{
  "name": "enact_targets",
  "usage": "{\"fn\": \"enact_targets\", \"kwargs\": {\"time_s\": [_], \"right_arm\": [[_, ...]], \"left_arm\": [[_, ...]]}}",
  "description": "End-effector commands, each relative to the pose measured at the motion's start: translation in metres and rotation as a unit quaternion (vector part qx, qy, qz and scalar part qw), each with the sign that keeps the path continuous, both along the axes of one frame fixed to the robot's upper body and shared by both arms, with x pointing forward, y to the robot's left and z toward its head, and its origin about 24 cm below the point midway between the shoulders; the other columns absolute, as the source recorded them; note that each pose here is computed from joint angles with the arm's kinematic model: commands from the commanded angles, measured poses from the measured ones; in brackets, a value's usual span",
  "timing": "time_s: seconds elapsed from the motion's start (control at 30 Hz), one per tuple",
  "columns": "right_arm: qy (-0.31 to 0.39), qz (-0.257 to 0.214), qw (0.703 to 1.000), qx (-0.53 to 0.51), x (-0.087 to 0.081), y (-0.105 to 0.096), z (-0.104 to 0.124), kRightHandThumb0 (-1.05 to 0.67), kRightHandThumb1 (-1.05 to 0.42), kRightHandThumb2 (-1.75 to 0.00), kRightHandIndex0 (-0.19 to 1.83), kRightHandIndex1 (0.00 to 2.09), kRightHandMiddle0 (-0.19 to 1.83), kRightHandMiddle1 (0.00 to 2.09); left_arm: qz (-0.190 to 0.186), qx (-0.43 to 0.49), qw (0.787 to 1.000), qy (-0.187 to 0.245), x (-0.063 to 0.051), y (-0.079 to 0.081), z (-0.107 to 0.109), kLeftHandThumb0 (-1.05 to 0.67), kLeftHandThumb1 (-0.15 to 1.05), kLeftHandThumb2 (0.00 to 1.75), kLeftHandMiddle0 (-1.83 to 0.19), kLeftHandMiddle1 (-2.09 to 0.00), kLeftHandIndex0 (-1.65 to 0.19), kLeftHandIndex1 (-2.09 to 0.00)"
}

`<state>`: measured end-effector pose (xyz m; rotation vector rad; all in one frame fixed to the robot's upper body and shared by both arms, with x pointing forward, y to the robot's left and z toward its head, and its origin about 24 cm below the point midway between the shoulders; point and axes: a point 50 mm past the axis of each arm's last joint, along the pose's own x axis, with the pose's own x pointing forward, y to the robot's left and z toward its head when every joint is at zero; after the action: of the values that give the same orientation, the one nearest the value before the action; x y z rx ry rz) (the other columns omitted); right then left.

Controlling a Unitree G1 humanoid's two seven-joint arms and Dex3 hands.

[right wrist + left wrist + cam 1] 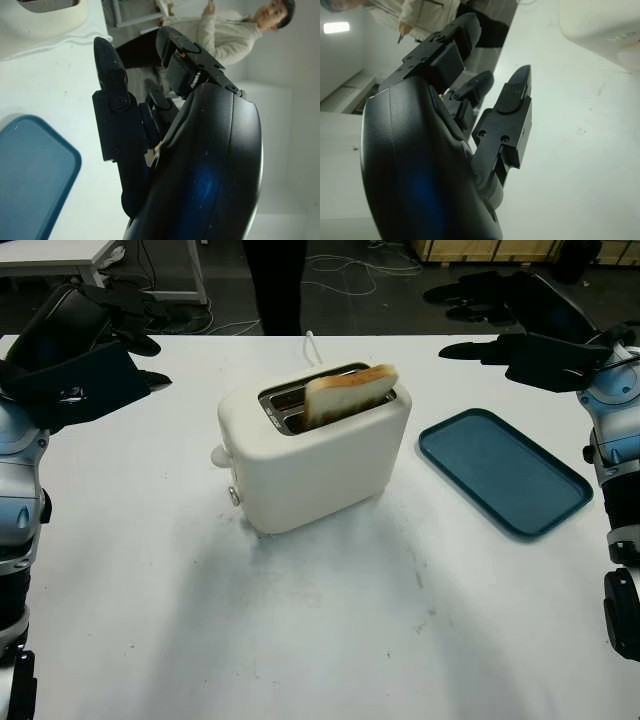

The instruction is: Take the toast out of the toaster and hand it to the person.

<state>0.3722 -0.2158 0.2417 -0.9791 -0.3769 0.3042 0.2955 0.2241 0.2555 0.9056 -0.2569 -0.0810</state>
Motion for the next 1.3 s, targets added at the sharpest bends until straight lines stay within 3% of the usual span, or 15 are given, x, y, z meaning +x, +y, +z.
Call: {"fn": "enact_targets", "kwargs": {"time_s": [0.0,0.3,0.43,0.5,0.8,1.03,1.07,1.1,1.17,1.27], "right_arm": [[0.000,-0.004,1.000,0.000,0.000,0.000,-0.003,-0.43,-0.92,-0.02,0.67,0.01,0.61,0.00],[-0.028,0.011,0.999,0.014,0.001,0.009,0.016,-0.54,-0.88,0.00,0.69,0.01,0.63,0.01],[-0.035,0.038,0.998,0.039,0.002,0.020,0.032,-0.77,-0.85,0.00,0.71,0.02,0.64,0.01],[-0.028,0.066,0.996,0.055,0.002,0.028,0.040,-0.84,-0.85,0.00,0.70,0.02,0.65,0.01],[-0.031,0.161,0.986,0.039,-0.004,0.074,0.061,-0.88,-0.74,0.00,0.70,0.03,0.66,0.02],[-0.019,0.197,0.980,-0.003,-0.006,0.099,0.050,-0.97,-0.70,0.00,0.73,0.07,0.70,0.04],[-0.011,0.202,0.979,-0.008,-0.006,0.102,0.047,-0.97,-0.70,0.00,0.71,0.16,0.69,0.04],[-0.007,0.207,0.978,-0.015,-0.006,0.104,0.044,-0.96,-0.69,0.00,0.53,0.50,0.68,0.04],[0.009,0.219,0.975,-0.022,-0.006,0.108,0.039,-0.94,-0.68,0.00,0.33,0.85,0.67,0.05],[0.023,0.232,0.972,-0.029,-0.005,0.112,0.031,-0.95,-0.68,0.00,0.27,0.95,0.67,0.07]], "left_arm": [[0.004,-0.004,1.000,0.002,-0.001,0.001,-0.001,0.08,0.87,0.00,-0.50,-0.67,-0.75,0.00],[0.003,-0.009,1.000,0.005,-0.001,0.001,-0.002,0.10,0.87,0.01,-0.49,-0.67,-0.75,0.00],[0.005,-0.011,1.000,0.008,0.000,0.001,-0.003,0.08,0.87,0.01,-0.49,-0.67,-0.74,0.00],[0.005,-0.011,1.000,0.008,0.000,0.000,-0.003,0.09,0.87,0.01,-0.49,-0.67,-0.74,0.00],[0.007,-0.016,1.000,0.012,-0.001,-0.001,-0.002,0.10,0.88,0.01,-0.47,-0.67,-0.73,0.00],[0.006,-0.008,1.000,0.009,-0.001,-0.001,-0.001,0.07,0.87,0.00,-0.48,-0.66,-0.73,-0.01],[0.005,-0.010,1.000,0.009,0.000,-0.001,-0.001,0.08,0.87,0.00,-0.48,-0.66,-0.73,0.00],[0.003,-0.010,1.000,0.008,0.000,-0.001,-0.001,0.08,0.87,0.00,-0.48,-0.66,-0.73,0.00],[0.002,-0.007,1.000,0.007,0.000,-0.001,-0.001,0.08,0.87,0.00,-0.49,-0.66,-0.73,-0.01],[0.006,-0.002,1.000,0.010,0.000,-0.001,-0.001,0.07,0.87,0.00,-0.50,-0.66,-0.74,-0.01]]}}
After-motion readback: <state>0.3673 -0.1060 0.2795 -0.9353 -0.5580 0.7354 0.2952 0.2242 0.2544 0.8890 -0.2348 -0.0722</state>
